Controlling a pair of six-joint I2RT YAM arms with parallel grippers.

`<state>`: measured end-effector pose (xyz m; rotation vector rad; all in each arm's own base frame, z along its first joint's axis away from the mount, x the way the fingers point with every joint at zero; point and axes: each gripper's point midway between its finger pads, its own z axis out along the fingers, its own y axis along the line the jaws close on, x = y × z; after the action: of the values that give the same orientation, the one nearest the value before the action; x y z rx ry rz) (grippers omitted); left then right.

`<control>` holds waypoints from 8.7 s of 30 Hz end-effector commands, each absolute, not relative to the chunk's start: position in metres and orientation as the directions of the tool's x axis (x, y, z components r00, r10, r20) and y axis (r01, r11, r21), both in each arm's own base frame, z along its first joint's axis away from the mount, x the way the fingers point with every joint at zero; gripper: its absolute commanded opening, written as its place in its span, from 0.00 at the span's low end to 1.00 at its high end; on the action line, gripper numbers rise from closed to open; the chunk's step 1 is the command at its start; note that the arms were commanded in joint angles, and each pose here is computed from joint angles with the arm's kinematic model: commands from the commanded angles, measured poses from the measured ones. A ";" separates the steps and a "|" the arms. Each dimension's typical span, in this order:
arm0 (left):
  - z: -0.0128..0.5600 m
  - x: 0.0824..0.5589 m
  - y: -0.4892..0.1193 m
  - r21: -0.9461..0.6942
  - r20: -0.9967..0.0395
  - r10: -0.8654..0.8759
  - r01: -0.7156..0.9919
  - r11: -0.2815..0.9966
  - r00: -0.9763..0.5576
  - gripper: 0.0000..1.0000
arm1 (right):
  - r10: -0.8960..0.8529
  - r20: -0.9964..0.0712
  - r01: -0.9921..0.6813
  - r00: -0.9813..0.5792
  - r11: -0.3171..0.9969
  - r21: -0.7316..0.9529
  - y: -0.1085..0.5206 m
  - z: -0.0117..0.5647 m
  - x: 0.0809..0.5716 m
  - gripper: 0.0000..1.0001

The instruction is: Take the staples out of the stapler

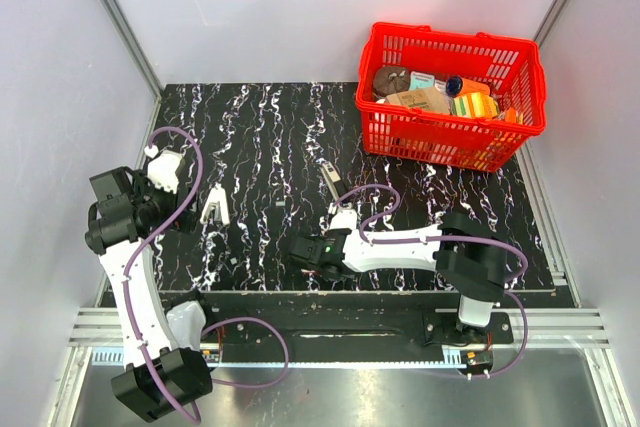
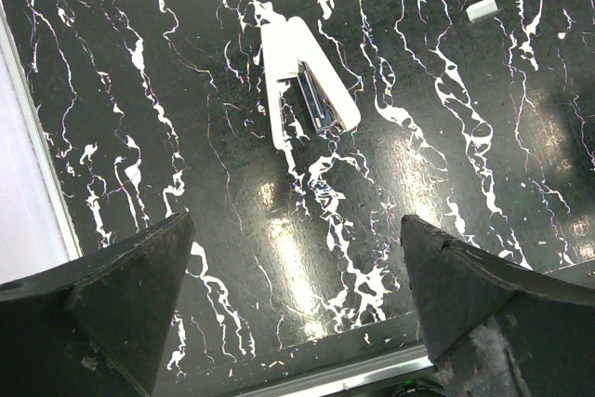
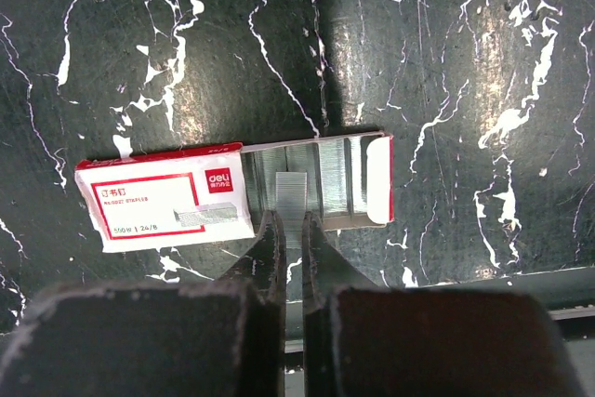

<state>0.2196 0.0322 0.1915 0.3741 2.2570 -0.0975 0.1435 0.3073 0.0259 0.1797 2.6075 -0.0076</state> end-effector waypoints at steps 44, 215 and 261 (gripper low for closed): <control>0.204 0.219 0.032 0.111 -0.772 0.286 0.323 0.940 -0.568 0.99 | 0.062 -0.565 0.085 -0.823 0.996 -0.015 0.314 0.036 0.161 0.11; 0.017 0.348 -0.144 0.006 -0.389 0.278 0.300 0.954 -0.878 0.42 | 0.158 -0.715 -0.113 -0.681 0.942 0.315 0.223 0.136 0.280 0.12; 0.014 0.339 -0.173 -0.004 -0.388 0.389 0.424 0.906 -0.835 0.26 | 0.149 -0.708 -0.123 -0.690 0.940 0.318 0.227 0.130 0.281 0.11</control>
<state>0.3347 -0.1715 0.0163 0.5840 2.6895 -0.1360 0.2750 0.2226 0.1230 0.0195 2.3204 0.4068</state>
